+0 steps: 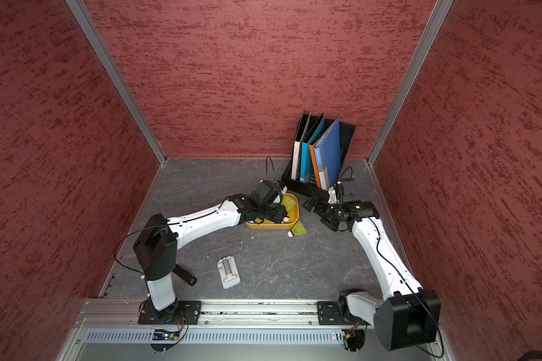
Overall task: Put the shuttlecocks into the storage box
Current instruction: Place the shuttlecock in the storage box.
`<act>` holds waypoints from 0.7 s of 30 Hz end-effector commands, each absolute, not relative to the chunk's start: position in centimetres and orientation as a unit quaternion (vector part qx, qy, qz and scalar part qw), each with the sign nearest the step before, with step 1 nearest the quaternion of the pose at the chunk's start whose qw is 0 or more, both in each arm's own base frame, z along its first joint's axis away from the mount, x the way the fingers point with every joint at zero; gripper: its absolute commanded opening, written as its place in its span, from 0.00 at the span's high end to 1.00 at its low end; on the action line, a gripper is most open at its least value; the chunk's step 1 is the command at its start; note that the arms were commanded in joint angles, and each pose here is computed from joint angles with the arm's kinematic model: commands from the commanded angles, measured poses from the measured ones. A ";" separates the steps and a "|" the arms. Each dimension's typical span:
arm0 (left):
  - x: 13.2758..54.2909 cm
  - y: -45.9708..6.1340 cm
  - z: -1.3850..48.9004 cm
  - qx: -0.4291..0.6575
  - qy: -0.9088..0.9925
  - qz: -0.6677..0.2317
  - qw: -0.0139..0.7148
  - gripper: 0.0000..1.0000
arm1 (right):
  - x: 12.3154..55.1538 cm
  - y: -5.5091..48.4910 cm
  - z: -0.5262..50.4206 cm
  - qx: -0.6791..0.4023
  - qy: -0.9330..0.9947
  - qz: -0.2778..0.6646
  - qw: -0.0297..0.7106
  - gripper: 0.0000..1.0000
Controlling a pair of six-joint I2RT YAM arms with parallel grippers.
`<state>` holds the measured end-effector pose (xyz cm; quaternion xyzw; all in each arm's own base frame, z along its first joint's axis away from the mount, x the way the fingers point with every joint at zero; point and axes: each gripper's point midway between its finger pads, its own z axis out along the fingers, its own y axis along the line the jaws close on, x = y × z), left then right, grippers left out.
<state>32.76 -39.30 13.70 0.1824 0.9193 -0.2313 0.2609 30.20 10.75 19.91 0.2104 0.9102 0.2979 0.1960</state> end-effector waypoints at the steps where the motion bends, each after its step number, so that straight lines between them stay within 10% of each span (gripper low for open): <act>1: 34.3 -40.8 14.4 0.106 0.918 -0.266 0.274 0.83 | 32.1 10.3 20.8 0.196 0.907 0.291 0.232 0.01; 21: 34.6 -41.8 11.2 0.016 0.939 -0.231 0.253 0.85 | 33.2 10.4 16.9 0.216 0.919 0.276 0.180 0.02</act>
